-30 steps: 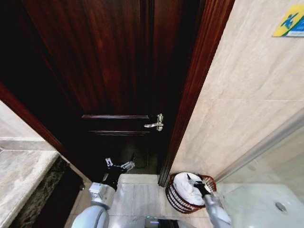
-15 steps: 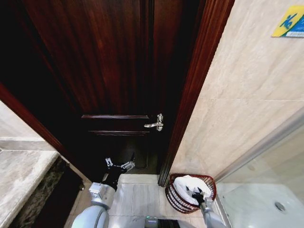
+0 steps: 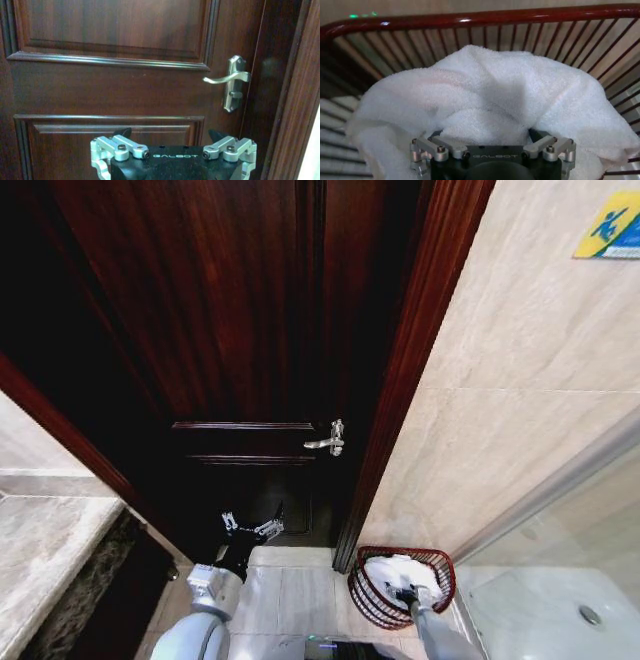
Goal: Discard the used towel into the hamper.
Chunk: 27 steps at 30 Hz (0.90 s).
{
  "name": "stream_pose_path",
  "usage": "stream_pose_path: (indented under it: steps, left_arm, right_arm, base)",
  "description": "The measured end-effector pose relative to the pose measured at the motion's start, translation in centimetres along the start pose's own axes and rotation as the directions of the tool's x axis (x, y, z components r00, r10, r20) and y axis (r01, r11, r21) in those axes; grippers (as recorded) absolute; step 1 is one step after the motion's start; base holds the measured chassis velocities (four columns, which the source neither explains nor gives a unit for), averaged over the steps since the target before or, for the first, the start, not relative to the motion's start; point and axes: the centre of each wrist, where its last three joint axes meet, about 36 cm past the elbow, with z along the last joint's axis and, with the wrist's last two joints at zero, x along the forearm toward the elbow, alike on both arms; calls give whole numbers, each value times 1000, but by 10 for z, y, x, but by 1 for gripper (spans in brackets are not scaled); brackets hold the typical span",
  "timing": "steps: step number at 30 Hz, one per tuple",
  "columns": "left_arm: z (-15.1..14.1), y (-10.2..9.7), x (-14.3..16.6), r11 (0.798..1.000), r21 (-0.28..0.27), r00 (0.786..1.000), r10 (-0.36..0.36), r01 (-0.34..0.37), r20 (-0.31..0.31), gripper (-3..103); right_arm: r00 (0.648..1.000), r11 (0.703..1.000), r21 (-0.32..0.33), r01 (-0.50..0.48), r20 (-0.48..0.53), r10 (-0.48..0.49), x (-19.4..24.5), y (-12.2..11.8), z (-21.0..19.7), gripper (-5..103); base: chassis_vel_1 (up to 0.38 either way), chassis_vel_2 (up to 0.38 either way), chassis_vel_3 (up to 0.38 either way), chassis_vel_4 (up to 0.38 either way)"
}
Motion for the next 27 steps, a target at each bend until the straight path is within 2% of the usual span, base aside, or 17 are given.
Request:
stream_pose_path:
  steps: [6,15,17,20,21,27]
  left_arm:
    - [0,0,0,1000,0,1000,0,0,0,100]
    - [0,0,0,1000,0,1000,0,0,0,100]
    - [0,0,0,1000,0,1000,0,0,0,100]
    - [0,0,0,1000,0,1000,0,0,0,100]
    - [0,0,0,1000,0,1000,0,0,0,100]
    - [0,0,0,1000,0,1000,0,0,0,100]
  right_arm:
    - [999,998,-63,5,-38,-7,-8,1,-31,100]
    - [998,998,-59,13,-56,-16,-5,-2,-25,100]
    - [1000,1000,-17,12,-17,-12,0,-6,-17,100]
    - [998,994,106,17,65,-24,12,-13,-5,100]
    - [998,994,106,17,65,-24,12,-13,-5,100]
    - [969,980,197,-7,242,-41,41,-22,16,100]
  base:
    - [0,0,0,0]
    - [0,0,0,0]
    - [0,0,0,0]
    - [0,0,0,0]
    - [0,0,0,0]
    - [0,0,0,0]
